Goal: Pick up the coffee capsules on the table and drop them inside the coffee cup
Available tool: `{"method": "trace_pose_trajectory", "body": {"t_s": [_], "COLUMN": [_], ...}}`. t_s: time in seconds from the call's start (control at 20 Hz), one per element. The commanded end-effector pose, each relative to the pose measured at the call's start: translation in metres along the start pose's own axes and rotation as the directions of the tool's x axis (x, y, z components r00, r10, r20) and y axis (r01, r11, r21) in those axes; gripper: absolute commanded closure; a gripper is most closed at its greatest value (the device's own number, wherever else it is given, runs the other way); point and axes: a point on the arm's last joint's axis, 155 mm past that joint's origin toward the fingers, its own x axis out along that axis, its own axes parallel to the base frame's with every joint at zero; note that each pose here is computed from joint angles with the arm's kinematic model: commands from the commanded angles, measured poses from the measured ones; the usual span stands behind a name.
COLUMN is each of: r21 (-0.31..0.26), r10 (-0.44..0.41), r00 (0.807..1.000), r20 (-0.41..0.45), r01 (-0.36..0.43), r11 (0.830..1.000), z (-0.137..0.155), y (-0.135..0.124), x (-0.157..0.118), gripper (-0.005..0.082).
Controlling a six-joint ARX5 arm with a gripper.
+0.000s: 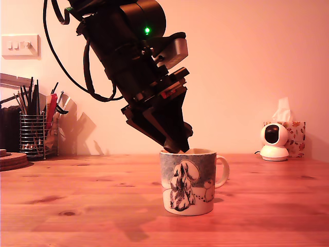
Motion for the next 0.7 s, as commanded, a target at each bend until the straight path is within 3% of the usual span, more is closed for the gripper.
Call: {"method": "trace_pose_trajectory", "body": {"t_s": [0.0,0.65], "r21": [0.009,0.008], "r10": [-0.003,-0.004], "r00": [1.0,1.0], "r20": [-0.004,-0.011], "r01": [0.003,0.004], "r11": [1.0,1.0], "z": [0.0009,-0.0008], "y": [-0.0003,-0.0006], "x": [0.0042,0.0042], "gripper": [0.0712,0.0712]}}
